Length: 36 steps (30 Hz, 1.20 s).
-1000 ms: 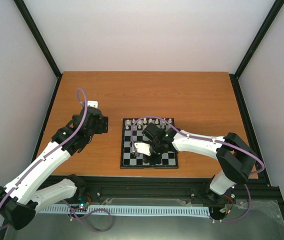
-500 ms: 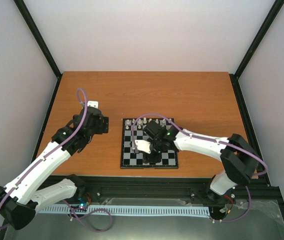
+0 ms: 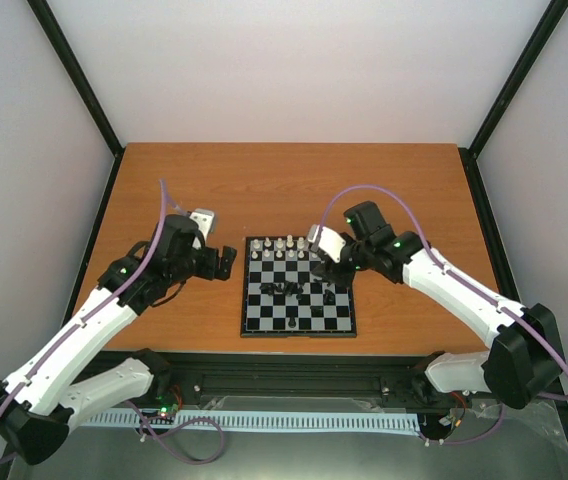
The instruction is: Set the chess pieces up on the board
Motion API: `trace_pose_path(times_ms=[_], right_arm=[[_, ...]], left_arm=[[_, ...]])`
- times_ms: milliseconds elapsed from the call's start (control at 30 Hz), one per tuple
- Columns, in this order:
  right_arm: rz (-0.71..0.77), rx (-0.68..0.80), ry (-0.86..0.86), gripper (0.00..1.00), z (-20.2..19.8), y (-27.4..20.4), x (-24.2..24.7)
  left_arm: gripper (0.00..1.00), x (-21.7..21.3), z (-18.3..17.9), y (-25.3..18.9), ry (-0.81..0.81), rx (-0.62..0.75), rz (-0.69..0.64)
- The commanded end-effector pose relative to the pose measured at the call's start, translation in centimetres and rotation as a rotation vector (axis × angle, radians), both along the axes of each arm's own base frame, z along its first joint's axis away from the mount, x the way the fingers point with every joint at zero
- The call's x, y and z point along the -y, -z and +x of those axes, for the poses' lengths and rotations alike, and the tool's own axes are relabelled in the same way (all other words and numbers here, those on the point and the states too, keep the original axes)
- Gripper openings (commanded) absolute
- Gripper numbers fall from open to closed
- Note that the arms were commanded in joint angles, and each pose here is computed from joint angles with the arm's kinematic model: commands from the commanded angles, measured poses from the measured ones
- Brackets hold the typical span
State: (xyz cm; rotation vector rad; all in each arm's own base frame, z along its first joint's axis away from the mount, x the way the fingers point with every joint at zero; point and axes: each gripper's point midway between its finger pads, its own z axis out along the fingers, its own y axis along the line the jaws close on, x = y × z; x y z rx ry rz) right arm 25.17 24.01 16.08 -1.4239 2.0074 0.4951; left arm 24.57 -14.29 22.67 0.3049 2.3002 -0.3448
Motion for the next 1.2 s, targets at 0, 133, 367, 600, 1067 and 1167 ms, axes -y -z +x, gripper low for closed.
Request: trace_pose_path(times_ms=[0,133,367,600,1067,1167], right_arm=[[-0.013,0.022,0.089,0.44,1.5,0.2,1.3],[-0.051,0.027,0.109,0.43,2.1,1.3,1.6],[-0.071,-0.025,0.082,0.43,1.8,2.9,1.3],[-0.089,-0.118,0.073,0.42,2.5,4.5,0.1],[-0.228,-0.148,0.016,0.41,2.1,7.6,-3.3],[-0.28,-0.096,0.087,0.4,3.6,8.1,-2.6]], left_arm=[[1.0,2.1,-2.9,0.4,0.169,-0.011,-0.064],[1.0,3.1,-3.0,0.7,0.198,0.028,-0.102],[1.0,2.6,-1.7,2.7,0.148,-0.019,-0.018],[1.0,5.9,-4.0,3.0,0.324,-0.078,-0.105],[1.0,4.2,-2.7,3.4,0.216,-0.059,-0.029],[1.0,4.0,-2.6,3.5,0.198,-0.063,-0.021]])
